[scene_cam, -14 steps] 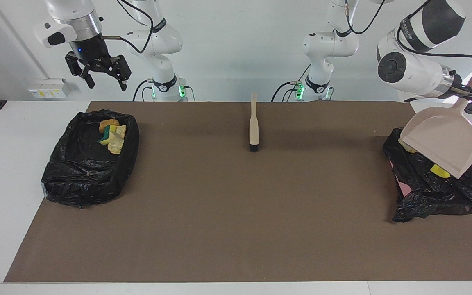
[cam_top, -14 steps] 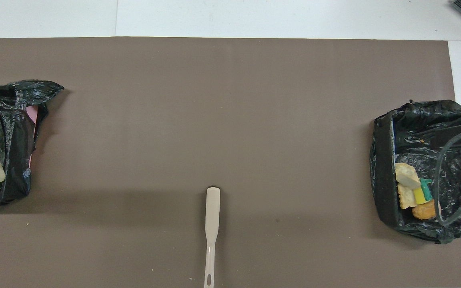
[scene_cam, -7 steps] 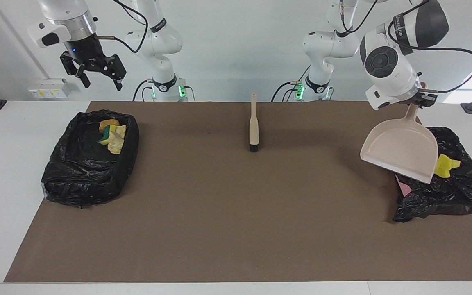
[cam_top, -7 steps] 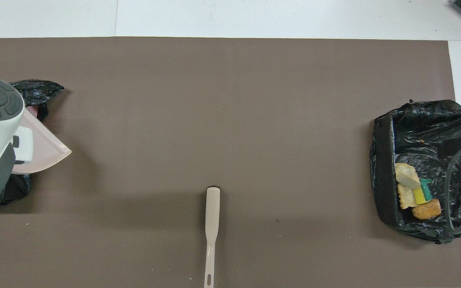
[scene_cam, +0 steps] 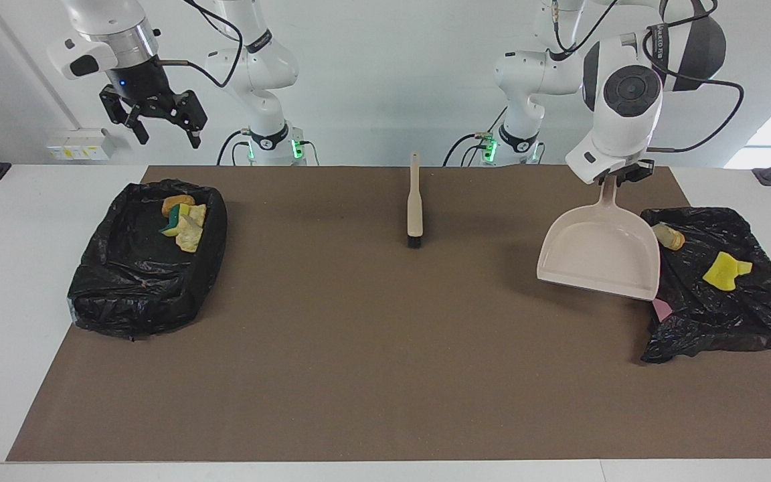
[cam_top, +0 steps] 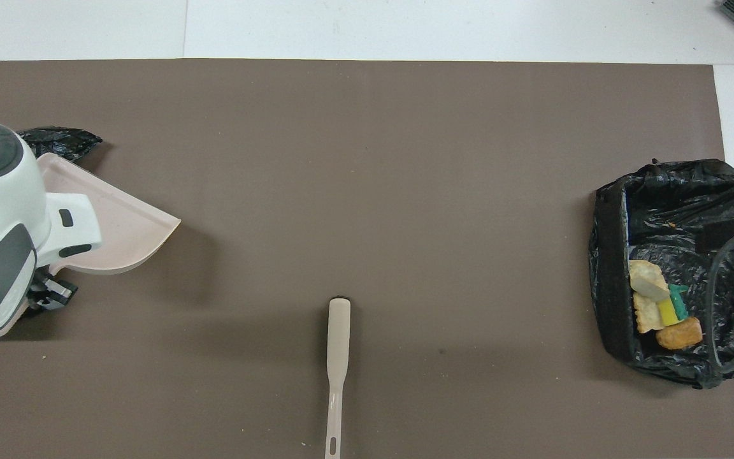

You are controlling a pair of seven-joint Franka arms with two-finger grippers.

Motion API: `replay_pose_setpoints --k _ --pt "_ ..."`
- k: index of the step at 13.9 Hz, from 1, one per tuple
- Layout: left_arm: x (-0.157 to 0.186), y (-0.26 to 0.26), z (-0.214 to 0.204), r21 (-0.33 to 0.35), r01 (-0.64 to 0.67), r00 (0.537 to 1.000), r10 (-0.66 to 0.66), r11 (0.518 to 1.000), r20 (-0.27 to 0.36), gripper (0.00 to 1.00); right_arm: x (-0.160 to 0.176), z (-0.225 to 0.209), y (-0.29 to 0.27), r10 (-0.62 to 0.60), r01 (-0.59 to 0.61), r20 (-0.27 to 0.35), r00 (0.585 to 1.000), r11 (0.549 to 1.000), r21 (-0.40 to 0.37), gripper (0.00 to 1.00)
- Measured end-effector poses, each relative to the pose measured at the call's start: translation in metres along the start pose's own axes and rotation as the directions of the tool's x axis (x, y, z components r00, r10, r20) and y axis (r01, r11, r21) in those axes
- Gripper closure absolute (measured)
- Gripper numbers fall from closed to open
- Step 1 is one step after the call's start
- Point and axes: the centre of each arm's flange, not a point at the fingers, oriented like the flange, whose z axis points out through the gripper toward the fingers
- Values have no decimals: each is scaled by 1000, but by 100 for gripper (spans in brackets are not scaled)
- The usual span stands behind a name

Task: Sweep and dump trash in bin
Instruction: 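Lift the empty dustpan out of the bag with the left gripper, then bring the dustpan back to the table center with the left gripper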

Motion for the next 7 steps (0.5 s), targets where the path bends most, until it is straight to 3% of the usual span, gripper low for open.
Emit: replay_pose_setpoints --k 7 --pt "22 107 -48 -169 8 970 -49 986 -237 68 0 0 -3 -5 5 1 1000 1000 0 0"
